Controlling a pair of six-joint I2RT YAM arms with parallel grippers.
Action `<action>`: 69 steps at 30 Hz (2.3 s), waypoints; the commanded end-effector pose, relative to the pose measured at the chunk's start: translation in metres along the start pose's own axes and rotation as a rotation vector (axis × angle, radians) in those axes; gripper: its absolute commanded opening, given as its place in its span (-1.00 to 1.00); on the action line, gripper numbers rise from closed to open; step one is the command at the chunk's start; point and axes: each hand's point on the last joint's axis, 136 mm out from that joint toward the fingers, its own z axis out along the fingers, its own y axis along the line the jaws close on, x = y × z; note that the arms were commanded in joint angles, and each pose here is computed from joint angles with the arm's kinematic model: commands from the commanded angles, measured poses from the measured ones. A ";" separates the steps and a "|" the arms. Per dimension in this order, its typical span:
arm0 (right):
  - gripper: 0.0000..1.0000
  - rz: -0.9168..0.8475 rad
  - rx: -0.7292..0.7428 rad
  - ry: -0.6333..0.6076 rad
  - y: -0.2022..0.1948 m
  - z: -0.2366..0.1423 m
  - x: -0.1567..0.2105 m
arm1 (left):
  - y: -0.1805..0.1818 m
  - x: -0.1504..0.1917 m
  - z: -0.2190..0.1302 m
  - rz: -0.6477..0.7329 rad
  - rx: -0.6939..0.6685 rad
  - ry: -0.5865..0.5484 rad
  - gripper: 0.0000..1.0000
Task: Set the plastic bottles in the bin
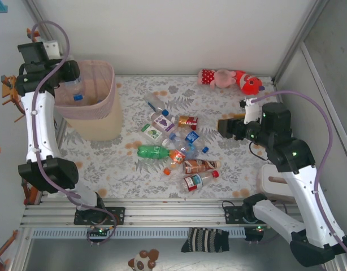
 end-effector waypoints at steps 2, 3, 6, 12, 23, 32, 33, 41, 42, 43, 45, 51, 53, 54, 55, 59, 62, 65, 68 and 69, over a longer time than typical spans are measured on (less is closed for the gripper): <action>0.48 -0.011 0.014 0.000 -0.003 0.000 0.002 | 0.019 0.022 0.028 0.157 -0.087 0.064 0.02; 0.48 -0.015 0.012 -0.001 -0.002 0.000 0.002 | 0.023 0.029 0.035 0.178 -0.104 0.081 0.02; 0.48 -0.018 0.010 0.000 -0.003 0.003 0.001 | 0.031 0.045 0.051 0.220 -0.133 0.114 0.03; 0.48 -0.006 -0.010 0.012 -0.002 0.014 0.001 | 0.034 0.075 0.083 0.224 -0.123 0.198 0.09; 0.48 -0.010 -0.002 0.018 -0.004 0.015 0.005 | 0.031 0.122 0.124 0.144 -0.075 0.337 0.28; 0.48 0.004 0.020 0.026 -0.007 0.014 0.006 | 0.022 0.108 0.107 0.086 -0.043 0.286 0.54; 0.48 0.013 0.024 0.028 -0.008 0.015 0.007 | 0.019 0.103 0.103 0.077 -0.034 0.269 0.55; 0.48 0.098 0.044 0.061 -0.014 0.023 0.014 | -0.003 0.074 0.068 0.023 0.060 0.177 0.62; 0.48 0.107 0.047 0.067 -0.015 0.024 0.015 | -0.006 0.070 0.062 0.016 0.076 0.163 0.62; 0.48 0.115 0.049 0.074 -0.015 0.025 0.017 | -0.009 0.066 0.056 0.011 0.089 0.148 0.62; 0.48 0.125 0.051 0.084 -0.016 0.026 0.020 | -0.017 0.059 0.043 -0.001 0.120 0.122 0.61; 0.47 0.152 0.075 0.097 -0.021 0.025 0.029 | -0.055 0.049 0.003 0.011 0.235 0.073 0.59; 0.48 0.162 0.080 0.097 -0.022 0.024 0.031 | -0.073 0.050 -0.010 0.040 0.269 0.067 0.58; 0.48 0.166 0.079 0.099 -0.022 0.024 0.033 | -0.081 0.051 -0.017 0.055 0.285 0.064 0.58; 0.47 0.169 0.076 0.099 -0.021 0.024 0.034 | -0.090 0.053 -0.023 0.071 0.306 0.063 0.57; 0.47 0.181 0.079 0.099 -0.021 0.020 0.038 | -0.120 0.058 -0.052 0.067 0.392 0.049 0.53; 0.47 0.187 0.085 0.098 -0.022 0.018 0.040 | -0.146 0.065 -0.072 0.093 0.453 0.039 0.51; 0.47 0.193 0.089 0.100 -0.023 0.017 0.042 | -0.168 0.076 -0.089 0.136 0.475 0.032 0.51; 0.46 0.200 0.096 0.101 -0.024 0.017 0.045 | -0.196 0.093 -0.101 0.160 0.527 0.043 0.48; 0.46 0.203 0.098 0.101 -0.025 0.017 0.045 | -0.204 0.100 -0.103 0.169 0.544 0.051 0.48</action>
